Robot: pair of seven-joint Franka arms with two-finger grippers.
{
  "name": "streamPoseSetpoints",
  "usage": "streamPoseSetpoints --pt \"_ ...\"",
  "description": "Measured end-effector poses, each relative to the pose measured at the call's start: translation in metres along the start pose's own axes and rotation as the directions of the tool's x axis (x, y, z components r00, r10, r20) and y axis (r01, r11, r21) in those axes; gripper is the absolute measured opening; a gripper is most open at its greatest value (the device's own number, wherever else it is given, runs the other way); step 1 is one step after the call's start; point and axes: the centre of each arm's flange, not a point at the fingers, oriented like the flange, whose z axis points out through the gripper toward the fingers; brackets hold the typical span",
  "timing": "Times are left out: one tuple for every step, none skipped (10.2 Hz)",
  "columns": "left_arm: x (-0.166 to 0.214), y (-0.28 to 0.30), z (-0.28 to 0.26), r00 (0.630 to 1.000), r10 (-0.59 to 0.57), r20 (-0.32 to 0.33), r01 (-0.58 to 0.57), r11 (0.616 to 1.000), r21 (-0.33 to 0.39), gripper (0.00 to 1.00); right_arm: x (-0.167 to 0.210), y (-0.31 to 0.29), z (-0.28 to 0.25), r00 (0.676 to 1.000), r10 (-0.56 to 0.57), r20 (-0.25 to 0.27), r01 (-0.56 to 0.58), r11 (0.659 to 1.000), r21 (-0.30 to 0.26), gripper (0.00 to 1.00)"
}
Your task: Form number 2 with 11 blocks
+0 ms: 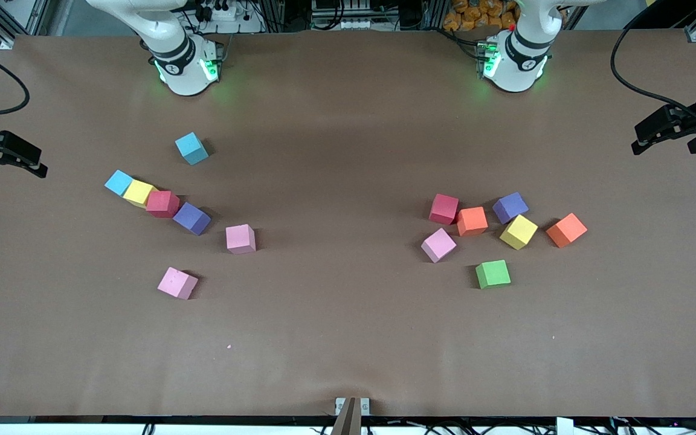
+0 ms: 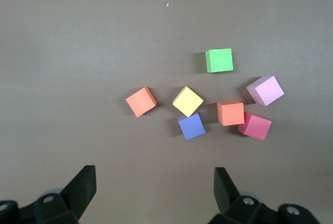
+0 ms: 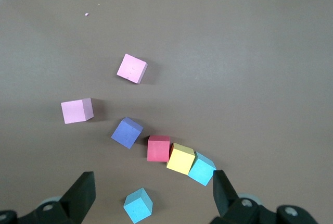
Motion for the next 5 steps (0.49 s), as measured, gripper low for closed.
streamPoseSetpoints --pt "0.000 0.000 0.000 1.000 0.000 0.001 0.000 1.000 0.000 1.00 0.000 0.000 0.000 1.000 0.000 0.000 0.000 1.000 0.000 1.00" --pt "0.000 0.000 0.002 1.000 0.000 0.006 0.000 1.000 0.000 1.00 0.000 0.000 0.000 1.000 0.000 0.001 0.000 1.000 0.000 1.00" --pt "0.001 0.001 0.007 1.000 0.002 0.014 -0.002 1.000 0.001 1.00 0.000 0.000 0.000 1.000 0.000 0.002 0.000 1.000 0.000 1.00" --pt "0.003 0.002 0.012 1.000 0.004 0.025 -0.004 1.000 0.001 1.00 0.000 0.000 0.000 1.000 0.000 0.002 0.000 1.000 0.000 1.00" --pt "0.006 0.003 0.020 0.999 0.005 0.039 -0.005 1.000 0.002 1.00 0.000 0.000 0.000 1.000 0.000 0.003 0.000 1.000 0.000 1.00"
